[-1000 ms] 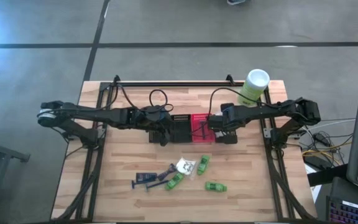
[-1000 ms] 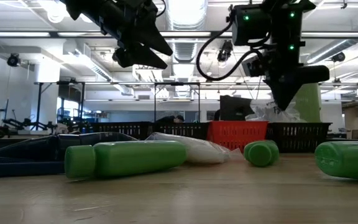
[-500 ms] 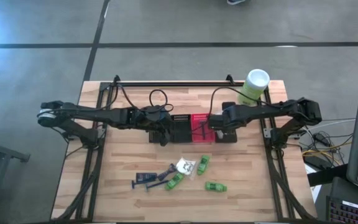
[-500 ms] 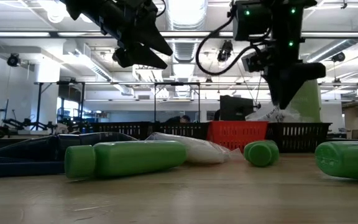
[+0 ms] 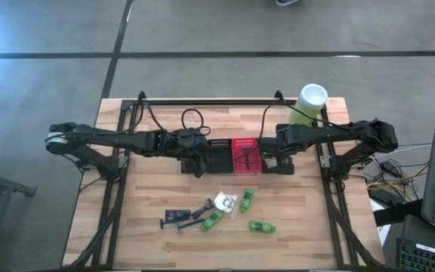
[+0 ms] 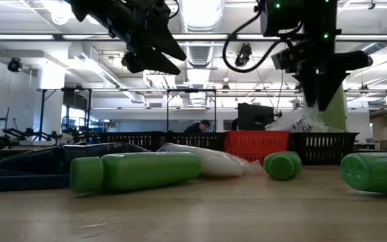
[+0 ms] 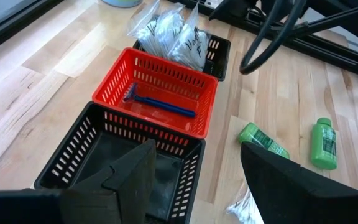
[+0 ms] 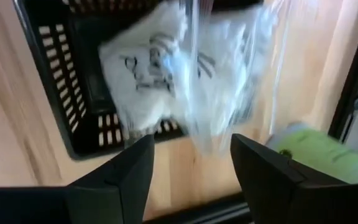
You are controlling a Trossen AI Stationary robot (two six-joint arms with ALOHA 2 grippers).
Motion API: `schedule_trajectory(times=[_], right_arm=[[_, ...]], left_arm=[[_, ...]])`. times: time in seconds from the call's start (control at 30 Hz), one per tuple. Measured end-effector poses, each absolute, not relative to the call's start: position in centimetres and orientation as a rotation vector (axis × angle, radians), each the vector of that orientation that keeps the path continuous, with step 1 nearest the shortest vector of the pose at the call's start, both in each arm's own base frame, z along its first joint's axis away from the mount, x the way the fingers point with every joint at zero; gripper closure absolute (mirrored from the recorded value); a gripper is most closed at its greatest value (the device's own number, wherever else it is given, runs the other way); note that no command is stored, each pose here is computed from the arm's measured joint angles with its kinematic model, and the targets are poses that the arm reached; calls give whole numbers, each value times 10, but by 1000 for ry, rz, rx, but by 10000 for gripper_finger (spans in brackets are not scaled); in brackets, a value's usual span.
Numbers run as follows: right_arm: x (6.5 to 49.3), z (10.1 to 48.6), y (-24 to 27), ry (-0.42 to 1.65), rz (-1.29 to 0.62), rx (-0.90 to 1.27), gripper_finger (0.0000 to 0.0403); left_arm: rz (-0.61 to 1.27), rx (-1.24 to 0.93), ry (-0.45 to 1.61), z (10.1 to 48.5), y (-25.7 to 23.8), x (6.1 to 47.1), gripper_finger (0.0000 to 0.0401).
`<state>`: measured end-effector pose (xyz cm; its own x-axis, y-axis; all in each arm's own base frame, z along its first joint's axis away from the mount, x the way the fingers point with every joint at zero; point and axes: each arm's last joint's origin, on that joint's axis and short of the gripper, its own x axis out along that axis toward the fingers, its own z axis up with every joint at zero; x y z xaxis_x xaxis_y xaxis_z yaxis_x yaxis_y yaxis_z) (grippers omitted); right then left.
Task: Pick & Place Travel size toiletries
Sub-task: Put the white cotton pack into the right black basket
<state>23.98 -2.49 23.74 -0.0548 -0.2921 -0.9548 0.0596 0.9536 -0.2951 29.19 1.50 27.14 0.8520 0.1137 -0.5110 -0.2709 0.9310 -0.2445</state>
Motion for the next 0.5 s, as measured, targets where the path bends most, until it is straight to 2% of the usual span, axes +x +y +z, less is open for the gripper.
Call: schedule_trajectory(times=[0.1,0.2,0.3,0.5], right_arm=[[237,242,-22,1588,-252,-86,193],[235,248,-19,1536,-205,32,213],[235,247,-17,1531,-181,124,256],[230,232,-15,1574,-177,177,369]], left_arm=[[206,-317,515,271,15,292,160],[206,-317,516,271,15,292,160],[206,-317,516,271,15,292,160],[206,-316,516,271,15,292,160]])
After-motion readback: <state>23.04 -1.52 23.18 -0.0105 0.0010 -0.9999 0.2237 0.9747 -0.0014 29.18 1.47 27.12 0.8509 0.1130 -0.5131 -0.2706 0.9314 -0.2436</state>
